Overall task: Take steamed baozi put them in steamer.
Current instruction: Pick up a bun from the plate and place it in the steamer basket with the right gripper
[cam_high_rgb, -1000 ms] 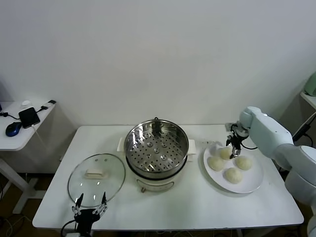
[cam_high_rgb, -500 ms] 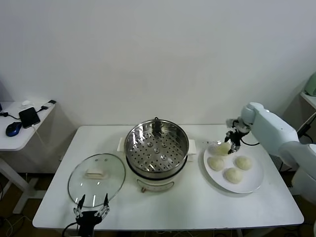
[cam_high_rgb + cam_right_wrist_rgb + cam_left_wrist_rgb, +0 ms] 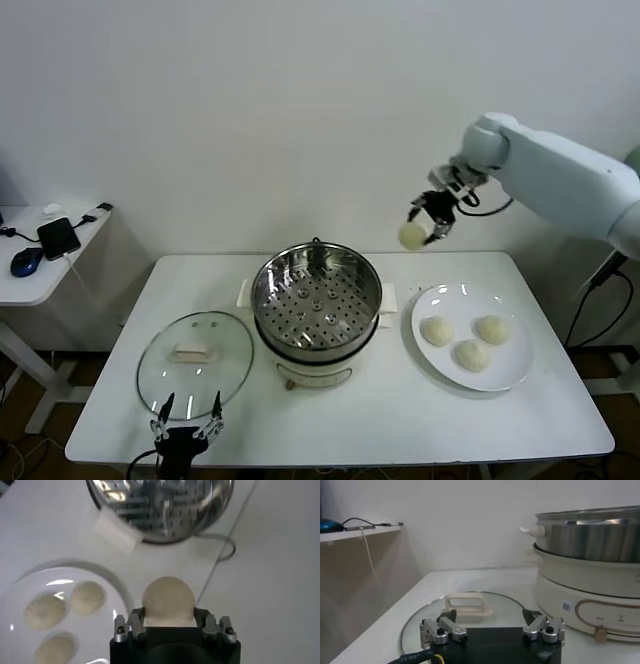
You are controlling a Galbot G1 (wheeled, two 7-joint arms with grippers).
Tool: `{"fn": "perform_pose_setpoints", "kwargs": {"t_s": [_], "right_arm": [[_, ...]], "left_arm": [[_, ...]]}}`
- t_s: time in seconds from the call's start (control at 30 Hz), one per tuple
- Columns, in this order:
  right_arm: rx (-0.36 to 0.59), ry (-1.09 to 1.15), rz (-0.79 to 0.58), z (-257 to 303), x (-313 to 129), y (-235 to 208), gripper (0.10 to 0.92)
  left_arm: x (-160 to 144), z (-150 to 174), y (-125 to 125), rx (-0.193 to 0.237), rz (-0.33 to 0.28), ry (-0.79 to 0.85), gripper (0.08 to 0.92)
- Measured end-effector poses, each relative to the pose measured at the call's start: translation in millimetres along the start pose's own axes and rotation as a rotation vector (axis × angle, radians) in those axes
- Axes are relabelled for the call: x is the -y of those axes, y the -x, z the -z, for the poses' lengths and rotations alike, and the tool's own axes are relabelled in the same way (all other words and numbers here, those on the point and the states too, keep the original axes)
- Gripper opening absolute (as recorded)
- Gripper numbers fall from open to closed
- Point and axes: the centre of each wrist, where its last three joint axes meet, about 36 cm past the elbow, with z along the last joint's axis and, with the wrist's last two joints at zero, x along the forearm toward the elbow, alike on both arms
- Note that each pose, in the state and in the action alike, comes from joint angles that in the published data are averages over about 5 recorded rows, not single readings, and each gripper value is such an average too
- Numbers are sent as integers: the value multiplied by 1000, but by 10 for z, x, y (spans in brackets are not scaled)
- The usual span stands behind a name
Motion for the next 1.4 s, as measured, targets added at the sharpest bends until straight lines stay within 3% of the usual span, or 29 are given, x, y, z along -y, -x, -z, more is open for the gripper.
{"fn": "perform_pose_setpoints", "kwargs": {"t_s": [0.43, 1.03, 1.27, 1.4], "right_arm": [[42, -349, 46, 433, 413, 936, 645], [66, -421, 20, 359, 647, 1674, 651], [83, -410, 14, 331, 666, 1676, 794], [93, -399, 14, 295, 682, 1505, 821]], "left_arm": [[-11, -32, -9, -6, 10, 12, 823], [7, -59, 35, -9, 14, 6, 823], [8, -56, 53, -8, 15, 1, 823], [17, -57, 50, -10, 12, -1, 823]]}}
